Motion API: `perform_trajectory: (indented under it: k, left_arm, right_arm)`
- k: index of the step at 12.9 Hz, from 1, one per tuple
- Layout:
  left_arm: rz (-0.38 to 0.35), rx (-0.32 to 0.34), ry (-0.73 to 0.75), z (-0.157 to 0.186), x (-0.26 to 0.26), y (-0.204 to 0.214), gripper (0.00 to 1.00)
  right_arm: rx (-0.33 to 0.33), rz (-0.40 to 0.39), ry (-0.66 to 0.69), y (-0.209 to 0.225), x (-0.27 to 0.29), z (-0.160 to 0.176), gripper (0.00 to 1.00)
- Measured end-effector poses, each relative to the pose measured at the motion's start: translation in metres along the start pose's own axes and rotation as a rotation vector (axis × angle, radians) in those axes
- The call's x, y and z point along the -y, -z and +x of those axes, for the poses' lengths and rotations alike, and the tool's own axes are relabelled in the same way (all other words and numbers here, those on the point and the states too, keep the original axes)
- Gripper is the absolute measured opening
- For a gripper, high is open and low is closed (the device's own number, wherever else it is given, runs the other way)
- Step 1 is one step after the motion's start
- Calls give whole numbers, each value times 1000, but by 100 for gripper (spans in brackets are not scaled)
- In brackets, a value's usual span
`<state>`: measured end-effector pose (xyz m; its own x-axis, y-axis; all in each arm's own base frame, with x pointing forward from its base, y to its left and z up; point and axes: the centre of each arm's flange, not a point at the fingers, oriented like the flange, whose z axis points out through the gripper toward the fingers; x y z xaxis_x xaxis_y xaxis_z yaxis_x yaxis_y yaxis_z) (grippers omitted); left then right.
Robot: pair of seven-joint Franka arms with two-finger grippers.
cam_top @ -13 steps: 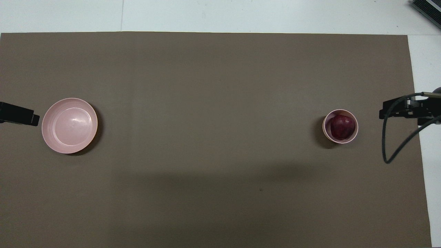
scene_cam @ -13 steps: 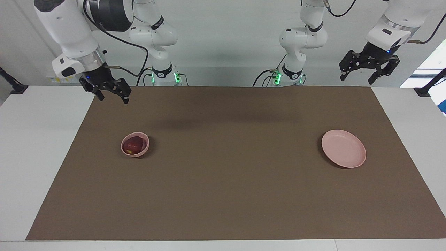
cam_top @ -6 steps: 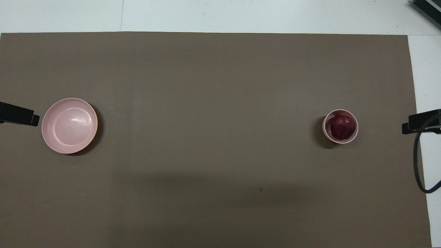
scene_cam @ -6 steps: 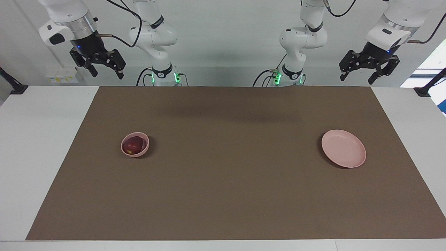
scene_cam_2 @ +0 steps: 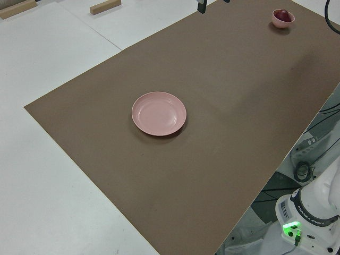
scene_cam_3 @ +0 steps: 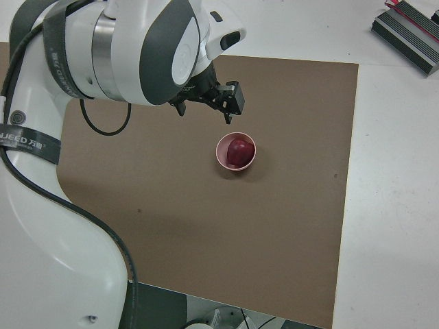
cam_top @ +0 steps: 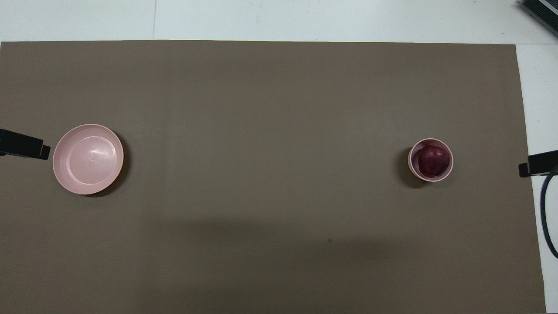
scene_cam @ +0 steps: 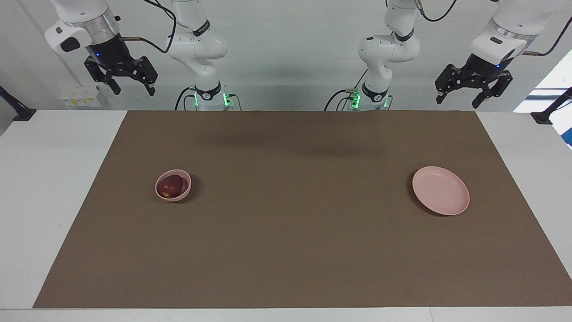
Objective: Move apple from plate to bowl
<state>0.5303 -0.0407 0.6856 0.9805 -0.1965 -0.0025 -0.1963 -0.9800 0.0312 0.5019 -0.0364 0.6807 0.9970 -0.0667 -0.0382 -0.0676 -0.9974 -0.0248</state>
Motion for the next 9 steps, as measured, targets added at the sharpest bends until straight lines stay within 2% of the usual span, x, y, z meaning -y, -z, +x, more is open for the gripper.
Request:
perform_trajectory:
  k: [9]
  left_arm:
    - [39,4,10,-1,6,0,100]
  right_arm:
    - [5,-27,42,1,7,-3,100]
